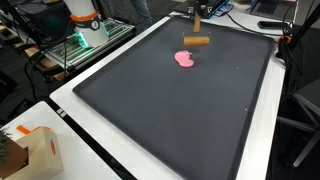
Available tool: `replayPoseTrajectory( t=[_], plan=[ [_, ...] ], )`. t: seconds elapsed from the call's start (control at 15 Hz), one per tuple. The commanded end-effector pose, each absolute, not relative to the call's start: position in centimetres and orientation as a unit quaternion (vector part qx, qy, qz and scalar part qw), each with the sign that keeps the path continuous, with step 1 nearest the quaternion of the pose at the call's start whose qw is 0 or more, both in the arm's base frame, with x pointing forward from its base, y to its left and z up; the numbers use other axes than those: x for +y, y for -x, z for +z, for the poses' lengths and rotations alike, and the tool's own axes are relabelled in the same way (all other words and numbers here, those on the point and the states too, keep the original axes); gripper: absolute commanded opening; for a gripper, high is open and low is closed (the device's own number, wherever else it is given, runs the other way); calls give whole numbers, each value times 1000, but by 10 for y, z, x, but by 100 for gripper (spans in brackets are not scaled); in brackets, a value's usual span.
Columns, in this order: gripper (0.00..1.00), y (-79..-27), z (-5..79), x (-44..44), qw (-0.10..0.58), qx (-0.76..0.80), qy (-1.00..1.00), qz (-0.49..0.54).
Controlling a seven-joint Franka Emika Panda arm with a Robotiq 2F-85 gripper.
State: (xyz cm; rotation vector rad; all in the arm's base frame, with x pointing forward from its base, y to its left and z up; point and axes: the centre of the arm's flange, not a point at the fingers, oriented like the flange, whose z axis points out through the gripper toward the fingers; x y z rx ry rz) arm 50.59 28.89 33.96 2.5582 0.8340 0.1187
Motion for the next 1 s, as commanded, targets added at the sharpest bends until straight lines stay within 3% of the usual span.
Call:
replayPoseTrajectory(
  t=[0.0,0.93],
  plan=[
    [24,-524,342,283,202,276,-939,34],
    [24,-584,368,189,38,168,-985,-11]
  ],
)
